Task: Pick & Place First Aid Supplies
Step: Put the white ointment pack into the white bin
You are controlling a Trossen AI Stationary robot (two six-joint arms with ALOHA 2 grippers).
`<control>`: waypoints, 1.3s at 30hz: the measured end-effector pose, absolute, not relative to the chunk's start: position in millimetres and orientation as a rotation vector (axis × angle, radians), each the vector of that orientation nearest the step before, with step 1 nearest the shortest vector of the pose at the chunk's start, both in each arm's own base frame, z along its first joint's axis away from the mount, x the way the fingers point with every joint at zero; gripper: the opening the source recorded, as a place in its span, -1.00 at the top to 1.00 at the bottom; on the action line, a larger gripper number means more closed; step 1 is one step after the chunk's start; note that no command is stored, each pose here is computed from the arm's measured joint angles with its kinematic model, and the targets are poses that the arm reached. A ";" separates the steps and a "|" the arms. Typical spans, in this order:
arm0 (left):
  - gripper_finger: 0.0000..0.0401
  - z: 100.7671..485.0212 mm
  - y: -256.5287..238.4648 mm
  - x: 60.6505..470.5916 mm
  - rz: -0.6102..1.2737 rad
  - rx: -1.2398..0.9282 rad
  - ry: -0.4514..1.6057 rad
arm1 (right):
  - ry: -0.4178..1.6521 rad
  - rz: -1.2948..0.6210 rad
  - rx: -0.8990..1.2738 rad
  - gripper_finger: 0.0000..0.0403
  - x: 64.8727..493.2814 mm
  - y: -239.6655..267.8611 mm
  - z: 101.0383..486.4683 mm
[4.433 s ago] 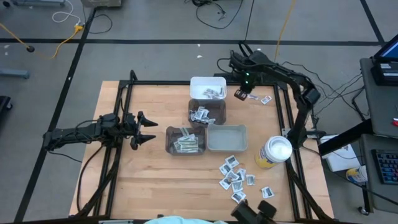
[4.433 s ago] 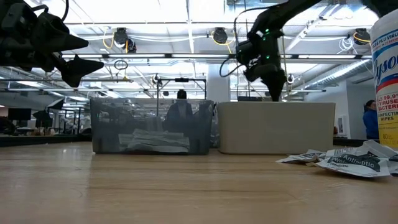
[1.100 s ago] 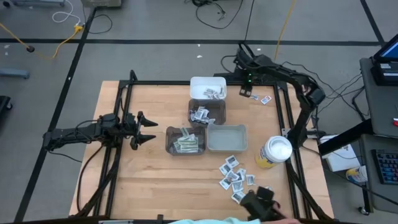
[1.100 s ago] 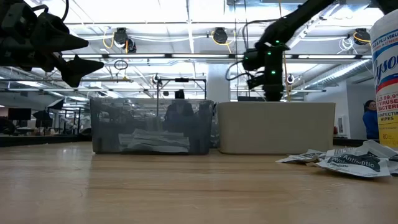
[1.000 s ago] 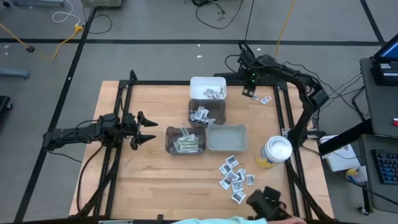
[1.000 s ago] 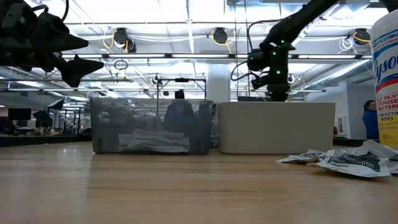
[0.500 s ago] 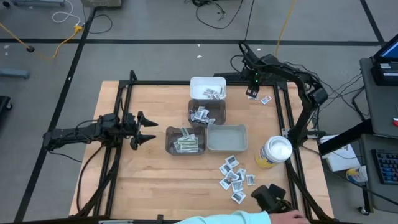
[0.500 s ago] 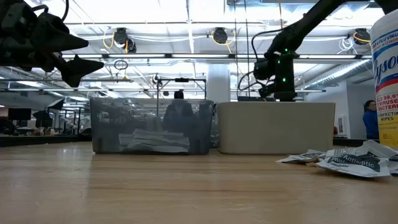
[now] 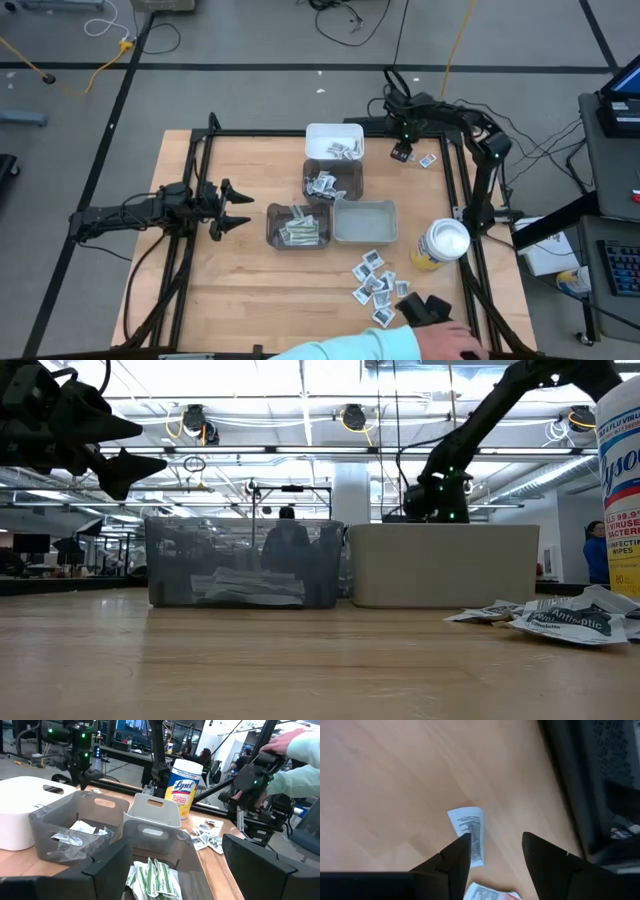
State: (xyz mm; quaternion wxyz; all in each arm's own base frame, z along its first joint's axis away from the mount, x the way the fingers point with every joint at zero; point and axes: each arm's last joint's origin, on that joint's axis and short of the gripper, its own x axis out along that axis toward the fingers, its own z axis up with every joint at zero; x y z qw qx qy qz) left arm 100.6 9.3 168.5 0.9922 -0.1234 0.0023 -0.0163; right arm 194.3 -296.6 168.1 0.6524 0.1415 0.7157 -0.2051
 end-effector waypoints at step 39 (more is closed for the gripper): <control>-0.55 168.5 9.3 100.6 -0.033 -0.247 0.005 | 1.764 -0.464 0.392 0.99 171.5 -262.3 201.8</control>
